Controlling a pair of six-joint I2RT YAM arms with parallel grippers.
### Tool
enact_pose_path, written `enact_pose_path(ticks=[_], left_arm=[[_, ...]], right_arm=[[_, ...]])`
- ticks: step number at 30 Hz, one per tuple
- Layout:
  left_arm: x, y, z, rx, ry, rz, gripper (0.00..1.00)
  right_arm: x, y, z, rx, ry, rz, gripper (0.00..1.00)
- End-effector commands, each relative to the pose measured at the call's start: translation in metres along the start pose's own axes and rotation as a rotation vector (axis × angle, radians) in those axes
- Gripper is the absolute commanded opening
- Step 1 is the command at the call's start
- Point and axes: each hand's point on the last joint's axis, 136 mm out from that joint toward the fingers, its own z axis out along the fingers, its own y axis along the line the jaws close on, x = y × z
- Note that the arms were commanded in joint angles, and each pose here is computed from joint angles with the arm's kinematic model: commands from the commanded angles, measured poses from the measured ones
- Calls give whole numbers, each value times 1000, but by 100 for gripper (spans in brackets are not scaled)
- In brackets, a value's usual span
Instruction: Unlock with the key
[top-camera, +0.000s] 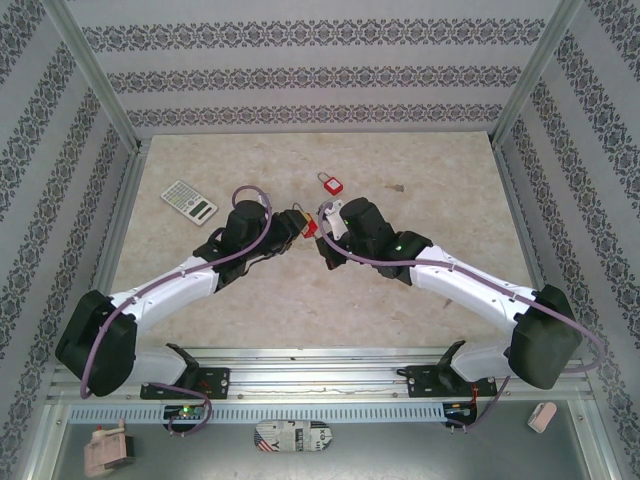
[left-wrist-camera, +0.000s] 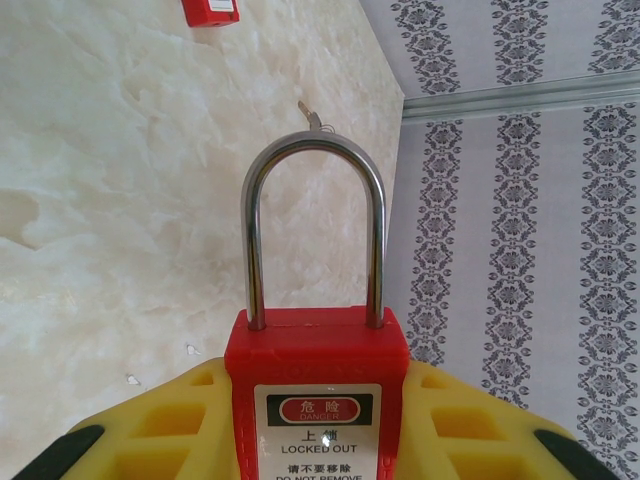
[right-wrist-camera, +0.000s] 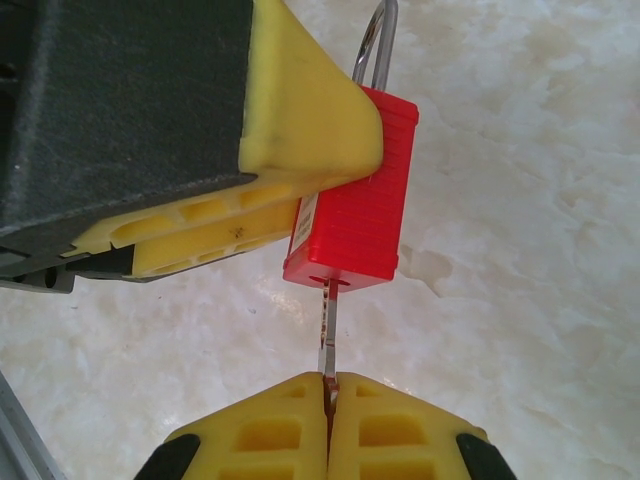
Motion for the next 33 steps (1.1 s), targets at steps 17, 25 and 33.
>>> enact_pose_path(ticks=[17, 25, 33], left_arm=[[32, -25, 14, 120, 128, 4, 0], [37, -29, 12, 178, 145, -41, 0], [37, -36, 6, 164, 147, -20, 0]], right_arm=[[-54, 3, -2, -69, -192, 35, 0], [-58, -7, -7, -109, -235, 119, 0], [-51, -10, -6, -97, -216, 108, 0]])
